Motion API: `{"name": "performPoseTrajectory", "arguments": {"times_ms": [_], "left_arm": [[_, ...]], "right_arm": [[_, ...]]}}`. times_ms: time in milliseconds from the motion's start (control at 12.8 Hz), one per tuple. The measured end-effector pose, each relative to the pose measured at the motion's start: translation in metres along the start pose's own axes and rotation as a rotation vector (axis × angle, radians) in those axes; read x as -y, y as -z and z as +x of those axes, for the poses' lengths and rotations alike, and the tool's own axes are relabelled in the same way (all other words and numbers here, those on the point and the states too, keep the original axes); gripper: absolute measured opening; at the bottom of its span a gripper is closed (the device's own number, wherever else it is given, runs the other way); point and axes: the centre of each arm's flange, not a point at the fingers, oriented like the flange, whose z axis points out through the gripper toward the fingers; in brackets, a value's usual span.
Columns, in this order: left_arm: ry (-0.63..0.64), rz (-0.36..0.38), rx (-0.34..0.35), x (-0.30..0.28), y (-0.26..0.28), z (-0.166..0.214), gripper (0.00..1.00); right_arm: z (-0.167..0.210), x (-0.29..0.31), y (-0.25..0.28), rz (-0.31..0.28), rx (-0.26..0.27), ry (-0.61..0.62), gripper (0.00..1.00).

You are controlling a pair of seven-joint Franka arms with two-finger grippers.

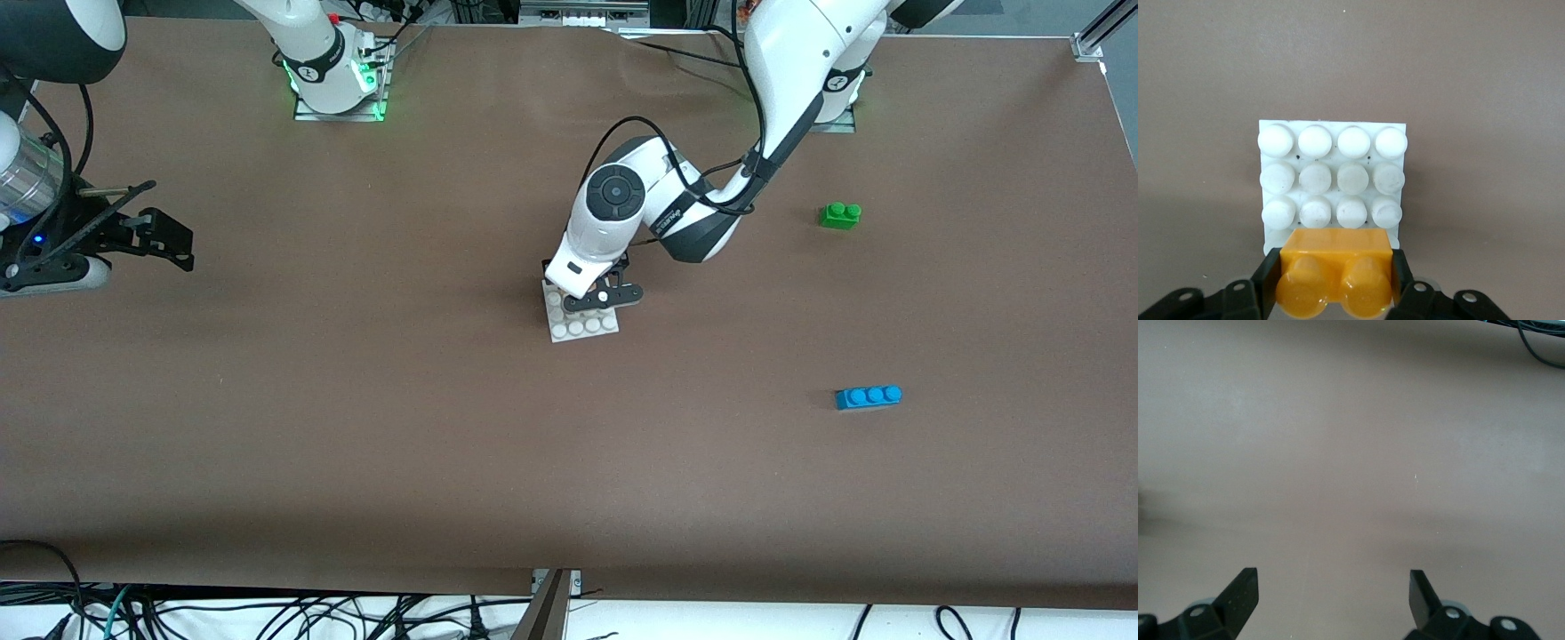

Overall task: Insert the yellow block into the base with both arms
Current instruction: 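Carry the yellow brick over the white base plate with the left gripper, then lower and press the yellow brick onto the base plate studs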

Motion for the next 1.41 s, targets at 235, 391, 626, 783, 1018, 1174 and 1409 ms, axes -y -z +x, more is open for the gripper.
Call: {"name": "performPoseTrajectory", "arguments": {"times_ms": [235, 391, 626, 783, 1018, 1174, 1409], "left_arm": [[0.004, 0.015, 0.005, 0.003, -0.006, 0.001, 0.68], [0.002, 0.042, -0.005, 0.001, -0.017, -0.004, 0.68], [0.001, 0.071, -0.013, -0.005, -0.033, -0.017, 0.68], [0.003, 0.074, -0.012, -0.004, -0.035, -0.018, 0.68], [0.023, 0.085, -0.020, 0.003, -0.040, -0.005, 0.68], [0.033, 0.081, -0.024, 0.003, -0.042, 0.003, 0.68], [0.027, 0.076, -0.033, -0.006, -0.046, 0.003, 0.68]], "right_arm": [[0.000, 0.000, 0.000, 0.000, 0.000, 0.000, 1.00], [0.000, 0.000, 0.000, 0.000, 0.000, 0.000, 1.00], [0.000, 0.001, 0.000, 0.000, 0.000, 0.001, 1.00], [0.000, 0.001, 0.000, 0.000, 0.000, 0.001, 1.00], [0.000, 0.001, 0.000, 0.000, 0.000, 0.001, 1.00], [0.000, 0.001, 0.000, 0.000, 0.000, 0.001, 1.00], [0.000, 0.001, 0.000, 0.000, 0.000, 0.002, 1.00]]}}
